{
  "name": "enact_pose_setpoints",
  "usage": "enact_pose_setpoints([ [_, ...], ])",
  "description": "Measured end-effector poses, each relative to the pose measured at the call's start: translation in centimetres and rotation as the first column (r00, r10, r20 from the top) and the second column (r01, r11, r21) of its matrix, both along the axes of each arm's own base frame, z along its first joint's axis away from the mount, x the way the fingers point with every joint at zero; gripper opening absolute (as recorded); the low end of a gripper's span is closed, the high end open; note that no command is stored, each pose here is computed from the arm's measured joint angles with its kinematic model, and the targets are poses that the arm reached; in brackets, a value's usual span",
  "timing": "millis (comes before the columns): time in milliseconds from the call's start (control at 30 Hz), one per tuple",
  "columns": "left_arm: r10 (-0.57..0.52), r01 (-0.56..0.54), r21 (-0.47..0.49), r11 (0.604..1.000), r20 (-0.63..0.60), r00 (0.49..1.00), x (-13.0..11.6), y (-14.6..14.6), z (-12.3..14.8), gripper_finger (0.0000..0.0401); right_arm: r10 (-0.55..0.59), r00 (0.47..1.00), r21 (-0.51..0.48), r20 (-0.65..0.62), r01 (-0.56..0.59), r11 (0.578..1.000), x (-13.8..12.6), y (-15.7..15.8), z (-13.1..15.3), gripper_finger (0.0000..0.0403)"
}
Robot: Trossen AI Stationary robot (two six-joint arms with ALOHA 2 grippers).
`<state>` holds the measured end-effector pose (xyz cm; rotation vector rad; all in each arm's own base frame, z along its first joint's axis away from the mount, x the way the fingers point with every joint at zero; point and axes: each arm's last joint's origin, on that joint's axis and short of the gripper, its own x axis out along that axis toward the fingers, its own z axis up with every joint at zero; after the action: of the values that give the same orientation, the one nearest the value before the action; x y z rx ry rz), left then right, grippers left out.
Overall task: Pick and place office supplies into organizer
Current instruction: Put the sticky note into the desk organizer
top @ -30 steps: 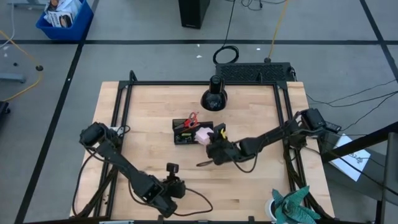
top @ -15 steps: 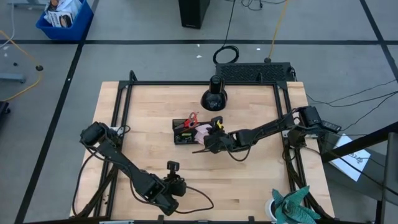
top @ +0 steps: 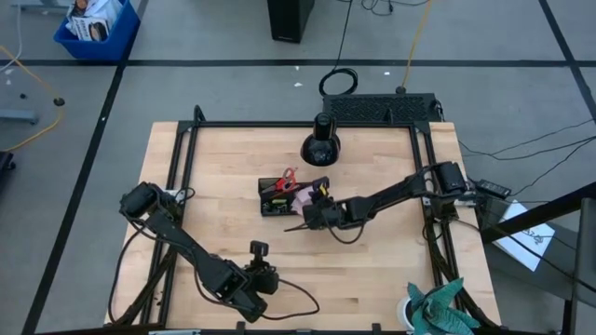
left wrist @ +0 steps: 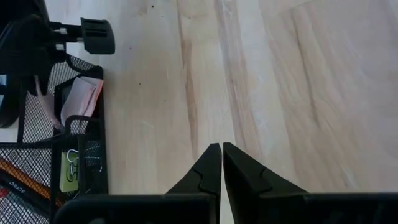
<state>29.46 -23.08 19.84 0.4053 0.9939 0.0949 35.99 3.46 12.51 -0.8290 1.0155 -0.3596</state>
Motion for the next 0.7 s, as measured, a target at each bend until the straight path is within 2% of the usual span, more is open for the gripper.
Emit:
enact_pose_setpoints([
  [100, 0.001, -0.001, 0.0, 1.0, 0.0, 1.0, 0.0, 0.0, 0.0, 0.0024, 0.004, 1.0, 0.007, 0.011, -0.004, 1.0, 0.0, 0.1, 0.3, 0.0046],
  [233, 0.002, -0.002, -0.002, 1.0, 0.002, 1.0, 0.0, 0.0, 0.0, 0.0024, 0.044, 0.999, 0.07, 0.025, -0.045, 0.997, 0.0, 0.2, 0.9, 0.0082],
  [467, 0.01, -0.01, -0.008, 1.0, 0.004, 1.0, 0.0, 0.0, 0.0, 0.0024, 0.065, 0.995, 0.082, 0.076, -0.071, 0.994, -0.2, 0.9, 2.3, 0.0147],
  [700, 0.016, -0.016, -0.013, 1.0, 0.006, 1.0, 0.0, 0.0, 0.0, 0.0024, 0.098, 0.982, 0.092, 0.163, -0.114, 0.989, -0.6, 2.5, 4.3, 0.017],
])
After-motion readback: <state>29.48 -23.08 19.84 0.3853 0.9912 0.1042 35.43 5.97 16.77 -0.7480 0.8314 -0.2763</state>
